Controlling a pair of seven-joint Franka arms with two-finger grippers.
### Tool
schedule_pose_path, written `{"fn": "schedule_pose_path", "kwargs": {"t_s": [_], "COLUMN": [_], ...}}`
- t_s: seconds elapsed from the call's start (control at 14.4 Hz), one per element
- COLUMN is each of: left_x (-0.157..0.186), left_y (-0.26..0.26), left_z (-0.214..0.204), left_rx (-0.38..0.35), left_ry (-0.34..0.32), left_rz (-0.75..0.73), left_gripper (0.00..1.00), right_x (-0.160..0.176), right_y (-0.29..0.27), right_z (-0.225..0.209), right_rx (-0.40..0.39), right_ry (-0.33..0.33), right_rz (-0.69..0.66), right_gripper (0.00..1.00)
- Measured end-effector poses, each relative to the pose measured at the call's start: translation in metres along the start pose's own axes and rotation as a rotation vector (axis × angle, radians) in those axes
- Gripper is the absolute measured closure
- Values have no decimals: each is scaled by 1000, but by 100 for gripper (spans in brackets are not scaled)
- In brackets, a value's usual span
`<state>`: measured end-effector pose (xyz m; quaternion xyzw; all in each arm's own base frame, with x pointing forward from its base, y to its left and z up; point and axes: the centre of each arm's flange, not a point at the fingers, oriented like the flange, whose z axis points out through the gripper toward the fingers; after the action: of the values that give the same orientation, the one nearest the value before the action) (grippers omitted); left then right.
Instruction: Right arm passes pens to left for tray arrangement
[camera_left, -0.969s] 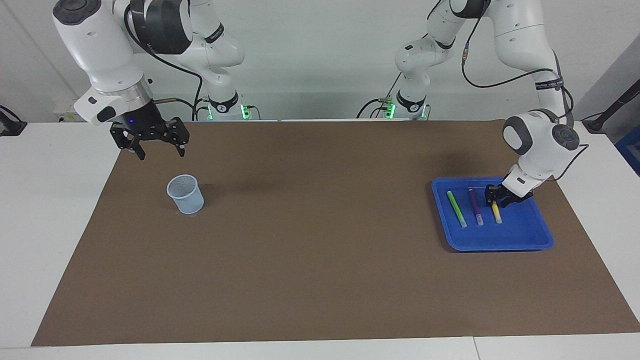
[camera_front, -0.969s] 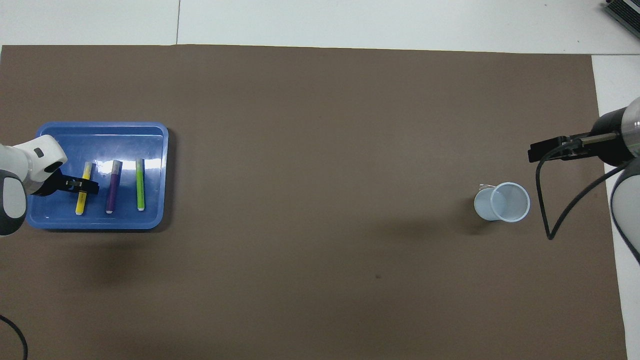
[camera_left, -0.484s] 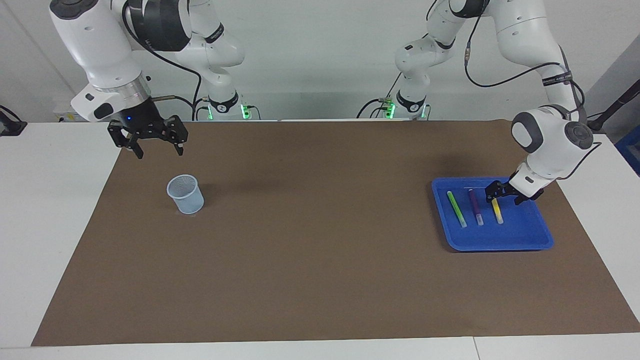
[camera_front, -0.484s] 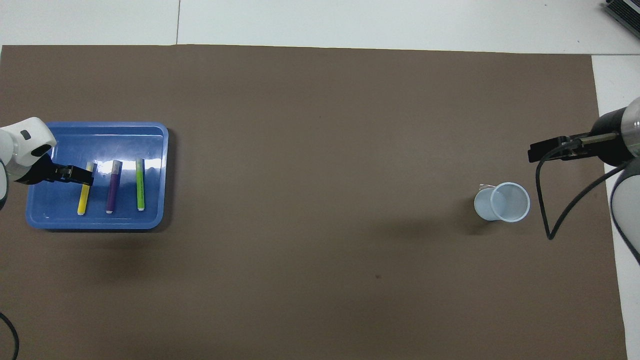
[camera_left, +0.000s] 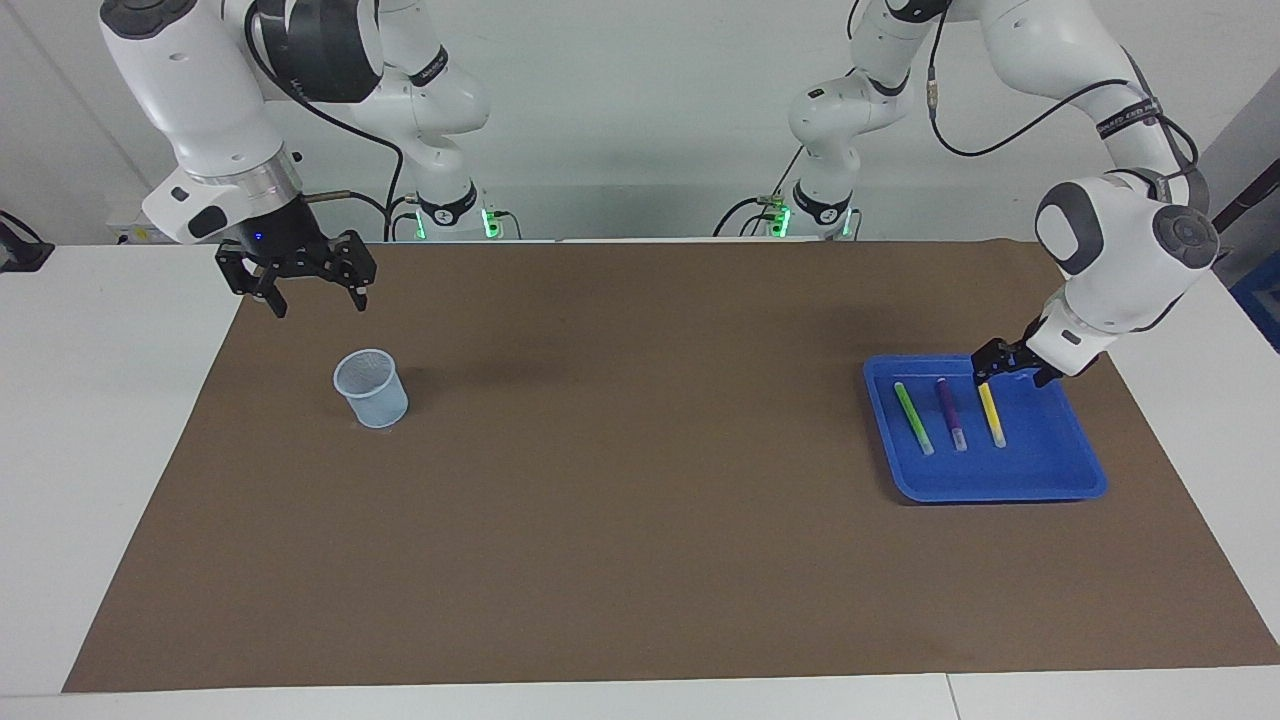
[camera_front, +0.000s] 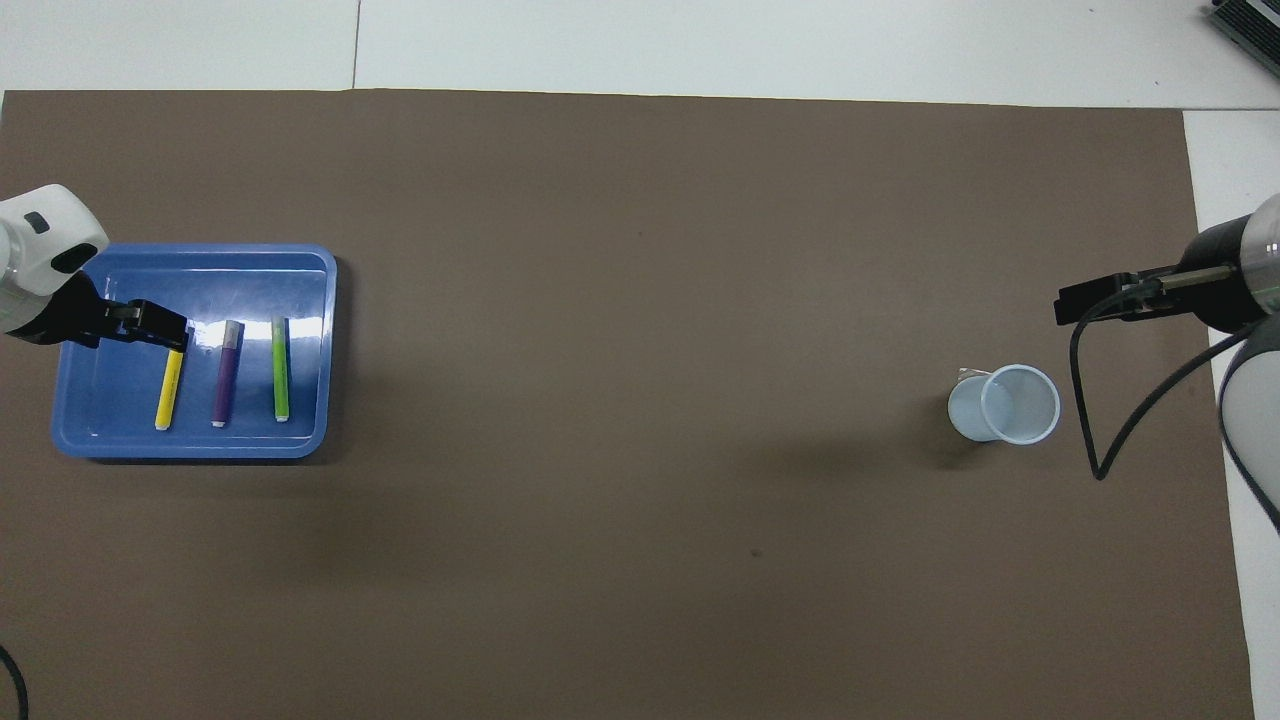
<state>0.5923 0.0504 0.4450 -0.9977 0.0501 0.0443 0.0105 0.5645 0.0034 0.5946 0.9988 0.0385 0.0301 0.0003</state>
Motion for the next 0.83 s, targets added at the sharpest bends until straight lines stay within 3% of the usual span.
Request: {"fn": "schedule_pose_path", "kwargs": {"t_s": [0.48,0.83], "left_x": [-9,-31], "left_y": [57,69], "left_z": [-57,-100], "left_rx": [15,-5], "left_ry": [25,50], "left_rz": [-56,-85], "left_gripper": [0,0], "right_x": [0,0], "right_y": [0,0], "right_z": [0,0], "right_rx": [0,0], "right_ry": [0,0], "right_rz": [-1,-1], "right_gripper": [0,0]}}
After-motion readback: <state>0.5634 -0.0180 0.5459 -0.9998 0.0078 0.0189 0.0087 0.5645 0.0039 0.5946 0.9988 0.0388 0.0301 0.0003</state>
